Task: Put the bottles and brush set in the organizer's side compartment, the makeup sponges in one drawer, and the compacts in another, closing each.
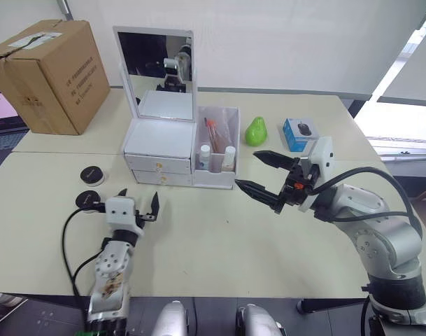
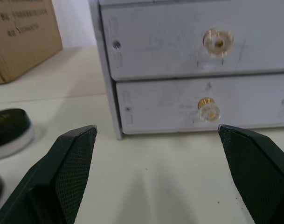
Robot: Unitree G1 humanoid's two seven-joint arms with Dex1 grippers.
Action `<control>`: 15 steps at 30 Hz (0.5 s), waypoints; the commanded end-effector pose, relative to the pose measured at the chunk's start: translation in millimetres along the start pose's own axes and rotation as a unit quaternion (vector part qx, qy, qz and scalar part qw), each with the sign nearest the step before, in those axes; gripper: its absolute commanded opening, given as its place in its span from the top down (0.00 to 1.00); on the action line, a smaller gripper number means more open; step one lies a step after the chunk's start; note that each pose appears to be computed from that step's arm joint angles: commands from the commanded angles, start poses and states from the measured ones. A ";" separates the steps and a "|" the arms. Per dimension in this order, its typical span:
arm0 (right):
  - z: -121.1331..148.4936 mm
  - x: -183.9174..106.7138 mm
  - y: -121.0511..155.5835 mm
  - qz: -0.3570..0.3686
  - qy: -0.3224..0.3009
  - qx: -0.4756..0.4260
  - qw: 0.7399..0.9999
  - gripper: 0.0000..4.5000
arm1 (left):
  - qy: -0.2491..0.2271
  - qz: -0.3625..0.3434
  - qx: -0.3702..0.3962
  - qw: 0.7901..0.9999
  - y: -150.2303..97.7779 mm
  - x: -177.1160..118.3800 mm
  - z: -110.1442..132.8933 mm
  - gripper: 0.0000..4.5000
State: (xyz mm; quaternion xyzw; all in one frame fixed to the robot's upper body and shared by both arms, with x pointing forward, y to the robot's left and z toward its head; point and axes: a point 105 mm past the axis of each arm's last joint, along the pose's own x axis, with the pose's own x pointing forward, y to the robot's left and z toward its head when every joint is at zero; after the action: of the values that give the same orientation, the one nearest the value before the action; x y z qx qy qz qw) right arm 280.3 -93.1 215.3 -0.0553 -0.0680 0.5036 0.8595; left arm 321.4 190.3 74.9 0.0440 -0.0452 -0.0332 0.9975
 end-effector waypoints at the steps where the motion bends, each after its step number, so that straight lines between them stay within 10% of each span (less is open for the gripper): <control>1: 16.4 6.0 14.7 0.035 -0.029 -0.018 0.999 0.00 | -0.033 -0.015 -0.001 0.999 -11.7 16.0 11.0 0.01; 15: 12.2 9.4 17.8 0.025 -0.023 -0.016 0.999 0.00 | -0.054 -0.021 0.002 0.998 -23.7 27.7 11.2 0.01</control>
State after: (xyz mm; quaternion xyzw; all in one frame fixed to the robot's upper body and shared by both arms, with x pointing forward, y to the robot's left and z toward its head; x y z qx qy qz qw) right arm 274.0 -79.2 218.0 -0.0532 -0.0789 0.5181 0.8500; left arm 343.2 166.3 73.5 0.0412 -0.0701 -0.0573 0.9950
